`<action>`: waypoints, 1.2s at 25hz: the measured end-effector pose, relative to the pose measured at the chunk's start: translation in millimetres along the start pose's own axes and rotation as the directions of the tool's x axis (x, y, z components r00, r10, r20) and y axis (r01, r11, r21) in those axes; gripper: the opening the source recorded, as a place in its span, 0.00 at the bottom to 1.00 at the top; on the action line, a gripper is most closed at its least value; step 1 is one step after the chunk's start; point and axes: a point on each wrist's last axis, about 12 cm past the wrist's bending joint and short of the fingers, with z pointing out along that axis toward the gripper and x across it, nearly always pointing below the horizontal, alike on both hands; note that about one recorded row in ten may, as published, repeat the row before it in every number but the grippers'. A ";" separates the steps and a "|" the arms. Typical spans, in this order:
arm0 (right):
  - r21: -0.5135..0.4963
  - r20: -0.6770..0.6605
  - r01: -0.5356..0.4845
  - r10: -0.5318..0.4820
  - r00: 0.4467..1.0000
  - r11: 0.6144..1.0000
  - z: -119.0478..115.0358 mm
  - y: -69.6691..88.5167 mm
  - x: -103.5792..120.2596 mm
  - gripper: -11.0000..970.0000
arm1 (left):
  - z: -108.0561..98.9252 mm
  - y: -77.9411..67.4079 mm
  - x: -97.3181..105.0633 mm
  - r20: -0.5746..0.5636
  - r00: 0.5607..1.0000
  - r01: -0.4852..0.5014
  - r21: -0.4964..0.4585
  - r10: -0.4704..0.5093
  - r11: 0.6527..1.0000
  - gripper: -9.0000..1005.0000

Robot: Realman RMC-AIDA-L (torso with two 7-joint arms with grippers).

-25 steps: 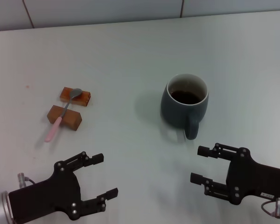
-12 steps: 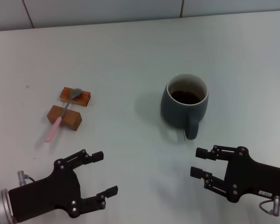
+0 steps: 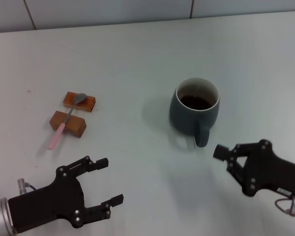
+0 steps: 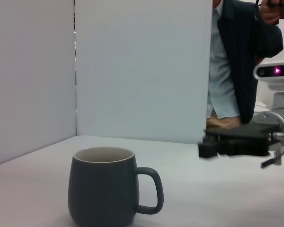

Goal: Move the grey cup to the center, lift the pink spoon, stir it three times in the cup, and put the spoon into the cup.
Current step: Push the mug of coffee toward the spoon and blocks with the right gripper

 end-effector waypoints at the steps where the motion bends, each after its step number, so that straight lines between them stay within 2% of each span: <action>1: 0.024 0.022 0.013 -0.014 1.000 1.000 -1.6 0.0 -1.0 0.10 | 0.0 0.0 0.0 0.000 1.000 0.000 0.000 0.000 1.000 0.81; 3: 0.074 0.059 0.035 -0.040 0.997 0.997 -4.9 -0.6 -3.1 0.01 | 0.0 0.1 -0.1 0.001 1.000 0.000 -0.001 0.000 1.000 0.81; 5: 0.133 0.092 0.051 -0.064 0.994 0.990 -7.8 -2.1 -4.9 0.01 | 0.0 0.2 -0.5 0.005 1.000 0.000 -0.002 0.000 1.000 0.81; 7: 0.244 0.138 0.067 -0.103 0.985 0.967 -11.2 -5.3 -6.9 0.01 | 0.0 0.3 -0.9 0.008 1.000 0.000 -0.002 0.000 1.000 0.81; 11: 0.488 0.168 0.056 -0.157 0.973 0.871 -18.2 -23.4 -8.9 0.01 | 0.0 0.1 -1.3 0.012 1.000 0.000 -0.001 0.000 1.000 0.81; 13: 0.572 0.140 0.046 -0.152 0.978 0.819 -15.4 -41.5 -9.3 0.01 | 0.0 0.0 -1.5 0.013 1.000 0.000 0.000 0.000 1.000 0.81; 14: 0.572 0.140 0.046 -0.152 0.978 0.819 -15.4 -41.5 -9.3 0.01 | 0.0 0.0 -1.5 0.013 1.000 0.000 0.001 0.000 1.000 0.81; 16: 0.594 0.100 0.050 -0.135 0.986 0.803 -8.8 -53.3 -8.3 0.01 | 0.2 0.2 -1.7 0.013 1.000 -0.001 0.001 0.001 1.000 0.81; 19: 0.585 0.018 0.086 -0.119 0.993 0.806 4.2 -65.9 -5.5 0.01 | 0.9 1.4 -2.4 0.016 1.000 -0.005 -0.001 0.005 1.000 0.81; 21: 0.543 -0.080 0.172 -0.154 0.985 0.822 17.7 -70.8 -2.3 0.01 | 1.8 2.8 -3.3 0.019 1.000 -0.009 -0.004 0.009 1.000 0.81; 25: 0.445 -0.217 0.316 -0.241 0.946 0.838 44.4 -71.5 3.7 0.01 | 2.5 4.5 -4.3 0.024 1.000 -0.012 -0.009 0.012 1.000 0.81; 30: 0.405 -0.277 0.385 -0.290 0.916 0.829 57.0 -70.6 6.9 0.01 | 2.3 5.4 -4.8 0.028 1.000 -0.013 -0.017 0.014 1.000 0.81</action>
